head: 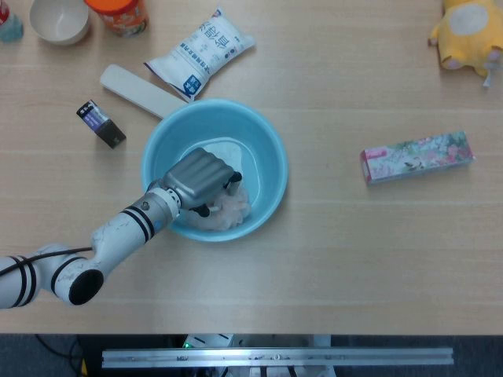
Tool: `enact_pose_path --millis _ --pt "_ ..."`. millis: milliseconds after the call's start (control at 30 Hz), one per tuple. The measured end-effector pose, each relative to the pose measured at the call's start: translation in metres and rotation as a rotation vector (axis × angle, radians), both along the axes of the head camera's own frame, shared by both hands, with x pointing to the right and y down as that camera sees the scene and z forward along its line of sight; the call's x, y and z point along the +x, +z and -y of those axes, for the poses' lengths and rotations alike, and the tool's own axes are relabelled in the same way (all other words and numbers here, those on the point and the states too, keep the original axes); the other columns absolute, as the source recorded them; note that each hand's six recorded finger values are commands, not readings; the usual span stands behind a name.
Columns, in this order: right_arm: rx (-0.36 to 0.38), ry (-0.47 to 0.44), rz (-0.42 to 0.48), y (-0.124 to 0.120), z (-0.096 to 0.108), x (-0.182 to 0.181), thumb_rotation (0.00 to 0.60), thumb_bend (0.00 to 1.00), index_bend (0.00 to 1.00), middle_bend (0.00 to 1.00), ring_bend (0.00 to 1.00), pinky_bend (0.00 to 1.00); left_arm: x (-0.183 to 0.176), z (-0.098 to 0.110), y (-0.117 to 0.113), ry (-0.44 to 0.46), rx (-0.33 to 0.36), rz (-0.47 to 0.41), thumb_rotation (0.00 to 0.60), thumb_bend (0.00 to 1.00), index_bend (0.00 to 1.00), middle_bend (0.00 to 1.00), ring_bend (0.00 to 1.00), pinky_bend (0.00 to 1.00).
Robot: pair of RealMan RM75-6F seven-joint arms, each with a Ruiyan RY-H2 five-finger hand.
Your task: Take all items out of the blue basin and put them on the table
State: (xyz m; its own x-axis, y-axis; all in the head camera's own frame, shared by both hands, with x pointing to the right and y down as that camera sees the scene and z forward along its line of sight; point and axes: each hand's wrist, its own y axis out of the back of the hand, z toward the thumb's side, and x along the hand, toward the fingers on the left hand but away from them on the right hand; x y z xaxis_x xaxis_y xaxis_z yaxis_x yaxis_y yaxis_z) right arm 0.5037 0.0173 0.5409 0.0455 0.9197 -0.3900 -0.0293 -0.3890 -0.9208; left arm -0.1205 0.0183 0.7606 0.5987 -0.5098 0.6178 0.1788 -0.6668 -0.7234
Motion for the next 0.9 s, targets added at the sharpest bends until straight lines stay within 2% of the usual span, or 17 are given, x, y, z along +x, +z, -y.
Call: enact_pose_path --millis 300,500,900 --pt "0.006 0.004 0.002 -0.001 0.000 0.002 0.600 0.02 0.00 0.19 0.10 0.26 -0.007 0.015 -0.014 -0.065 0.016 -0.042 0.600 0.39 0.54 0.57 0.56 0.63" --pt "0.007 0.002 0.005 -0.001 0.000 0.001 0.600 0.02 0.00 0.19 0.10 0.26 -0.017 0.032 -0.032 -0.133 0.047 -0.090 0.600 0.39 0.54 0.57 0.56 0.64" --pt "0.002 -0.004 0.010 0.001 -0.001 -0.001 0.600 0.02 0.00 0.19 0.10 0.26 -0.042 0.084 -0.077 -0.366 0.141 -0.285 0.600 0.39 0.55 0.57 0.55 0.64"
